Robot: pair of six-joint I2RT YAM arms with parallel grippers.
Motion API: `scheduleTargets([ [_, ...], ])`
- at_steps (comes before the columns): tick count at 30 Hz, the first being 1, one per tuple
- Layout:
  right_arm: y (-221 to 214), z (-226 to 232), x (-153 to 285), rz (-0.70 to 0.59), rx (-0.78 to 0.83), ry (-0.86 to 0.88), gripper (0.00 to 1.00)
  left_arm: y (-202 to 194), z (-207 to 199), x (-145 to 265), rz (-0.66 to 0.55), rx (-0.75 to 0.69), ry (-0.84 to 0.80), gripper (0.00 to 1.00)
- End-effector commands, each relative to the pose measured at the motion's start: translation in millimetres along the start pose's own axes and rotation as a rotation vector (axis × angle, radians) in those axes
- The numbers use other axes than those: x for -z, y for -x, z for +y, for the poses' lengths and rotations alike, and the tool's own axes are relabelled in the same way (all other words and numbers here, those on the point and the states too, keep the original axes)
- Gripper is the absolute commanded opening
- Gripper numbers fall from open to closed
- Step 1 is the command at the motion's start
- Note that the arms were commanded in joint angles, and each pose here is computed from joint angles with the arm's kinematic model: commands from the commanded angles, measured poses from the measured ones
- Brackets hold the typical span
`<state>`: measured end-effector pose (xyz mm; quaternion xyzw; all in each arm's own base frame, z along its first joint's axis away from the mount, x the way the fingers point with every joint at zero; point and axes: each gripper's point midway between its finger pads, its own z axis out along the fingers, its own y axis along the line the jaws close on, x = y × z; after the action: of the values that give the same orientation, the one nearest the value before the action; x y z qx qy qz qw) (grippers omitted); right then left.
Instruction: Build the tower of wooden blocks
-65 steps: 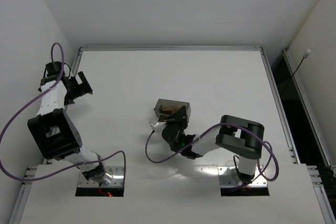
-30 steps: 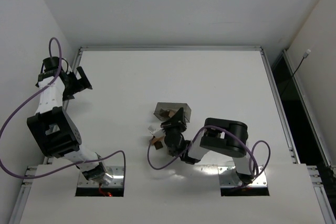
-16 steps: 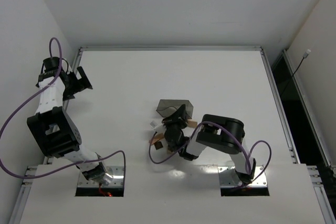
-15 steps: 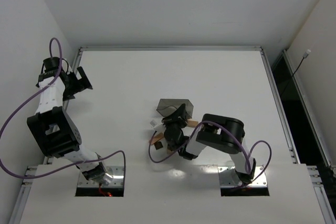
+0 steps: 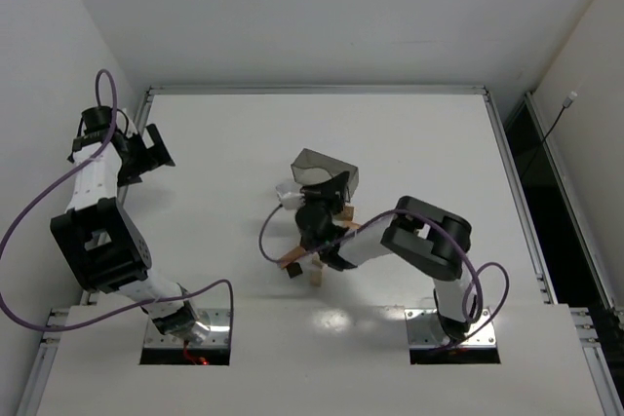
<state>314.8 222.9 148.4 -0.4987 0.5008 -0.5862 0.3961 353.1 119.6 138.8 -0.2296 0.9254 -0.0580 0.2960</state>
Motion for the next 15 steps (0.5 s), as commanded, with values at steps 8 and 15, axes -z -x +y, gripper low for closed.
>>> scheduleTargets([
  [8,8.1,39.8,-81.2,0.302,-0.674,0.795,0.0,13.4,-21.9,17.8,-0.09,-0.119,-0.008,1.0],
  [15,-40.3,54.6,-124.6,0.374,-0.932,1.071,0.0,14.2,-26.7,15.7,-0.086,-0.137,-0.024,1.0],
])
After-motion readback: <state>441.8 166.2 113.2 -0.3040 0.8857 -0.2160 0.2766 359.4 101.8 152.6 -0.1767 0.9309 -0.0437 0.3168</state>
